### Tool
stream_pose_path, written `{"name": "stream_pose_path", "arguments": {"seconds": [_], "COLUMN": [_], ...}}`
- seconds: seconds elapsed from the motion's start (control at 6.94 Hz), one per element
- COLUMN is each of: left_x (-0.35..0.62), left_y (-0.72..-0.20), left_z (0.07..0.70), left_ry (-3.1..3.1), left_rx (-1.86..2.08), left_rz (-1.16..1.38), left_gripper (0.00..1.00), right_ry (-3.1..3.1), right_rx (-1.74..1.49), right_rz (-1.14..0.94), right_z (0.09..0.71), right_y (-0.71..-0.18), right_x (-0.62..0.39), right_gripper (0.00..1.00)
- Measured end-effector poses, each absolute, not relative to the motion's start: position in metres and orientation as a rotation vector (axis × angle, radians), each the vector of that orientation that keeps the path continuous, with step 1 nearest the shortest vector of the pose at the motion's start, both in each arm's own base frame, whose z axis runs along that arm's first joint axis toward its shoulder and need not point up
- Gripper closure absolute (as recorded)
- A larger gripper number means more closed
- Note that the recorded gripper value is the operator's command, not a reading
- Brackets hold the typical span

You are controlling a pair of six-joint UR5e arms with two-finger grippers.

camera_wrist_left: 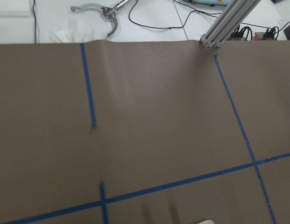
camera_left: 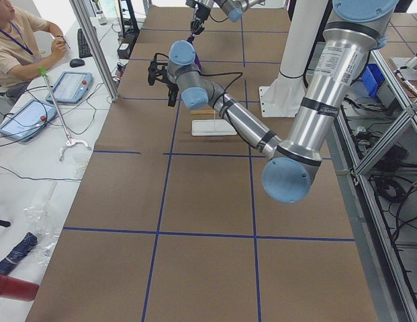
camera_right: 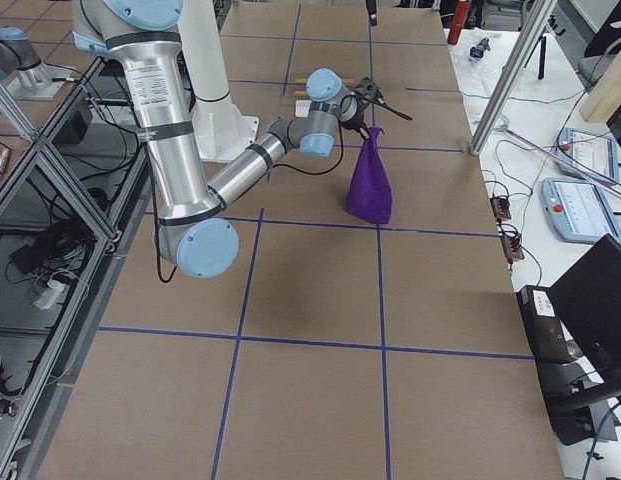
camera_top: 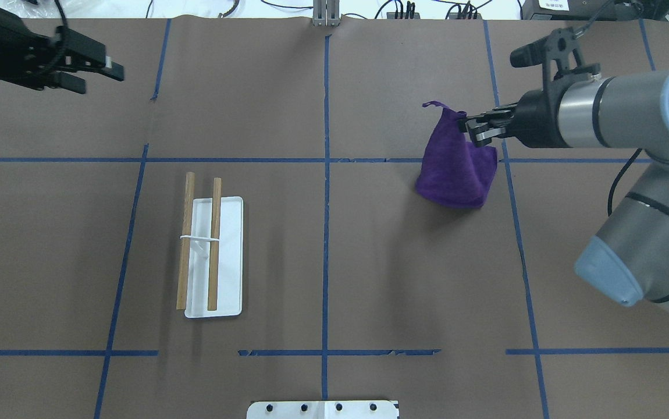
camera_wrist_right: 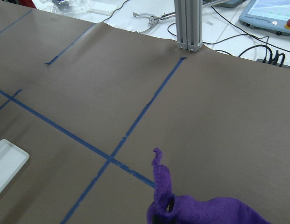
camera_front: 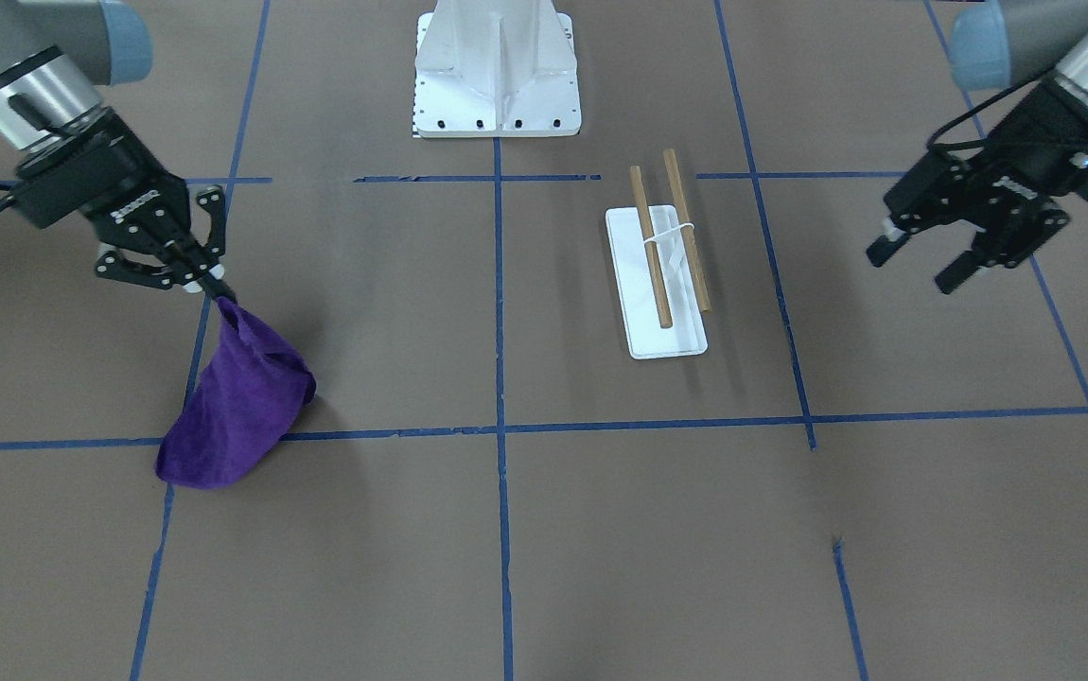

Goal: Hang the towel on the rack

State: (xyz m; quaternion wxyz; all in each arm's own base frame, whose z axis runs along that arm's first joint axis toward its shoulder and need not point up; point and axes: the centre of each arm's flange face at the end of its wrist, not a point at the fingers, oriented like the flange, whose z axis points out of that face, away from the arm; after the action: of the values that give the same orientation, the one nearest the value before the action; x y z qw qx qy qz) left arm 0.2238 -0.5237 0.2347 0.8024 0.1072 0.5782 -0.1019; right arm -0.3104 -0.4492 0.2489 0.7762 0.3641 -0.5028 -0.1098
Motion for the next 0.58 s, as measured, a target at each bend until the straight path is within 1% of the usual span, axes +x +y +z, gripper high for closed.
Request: {"name": "stream_pose_path", "arguments": {"seconds": [0.14, 0.29, 0.43, 0.58], "left_x": [0.268, 0.300, 0.323, 0.347], "left_y": [-0.520, -0.516, -0.513, -0.506], "left_z": [0.198, 0.170, 0.152, 0.137], "left_ry": [1.240, 1.244, 1.252, 1.263], "left_rx": [0.166, 0.120, 0.085, 0.049], "left_rz": [-0.315, -0.381, -0.426, -0.465], "left_gripper": [0.22, 0.24, 0.32, 0.34], "right_ry": [-1.113, -1.138, -1.157, -1.168], "right_rx": [0.820, 0.851, 0.878, 0.904], "right_rz": [-0.241, -0.252, -0.265, -0.291], "right_z": [0.229, 0.212, 0.196, 0.184], "right_y": [-0.433, -0.412, -0.391, -0.374], "right_x": [-0.326, -0.340, -0.359, -0.377], "right_gripper": [1.00, 1.00, 1.00, 1.00]}}
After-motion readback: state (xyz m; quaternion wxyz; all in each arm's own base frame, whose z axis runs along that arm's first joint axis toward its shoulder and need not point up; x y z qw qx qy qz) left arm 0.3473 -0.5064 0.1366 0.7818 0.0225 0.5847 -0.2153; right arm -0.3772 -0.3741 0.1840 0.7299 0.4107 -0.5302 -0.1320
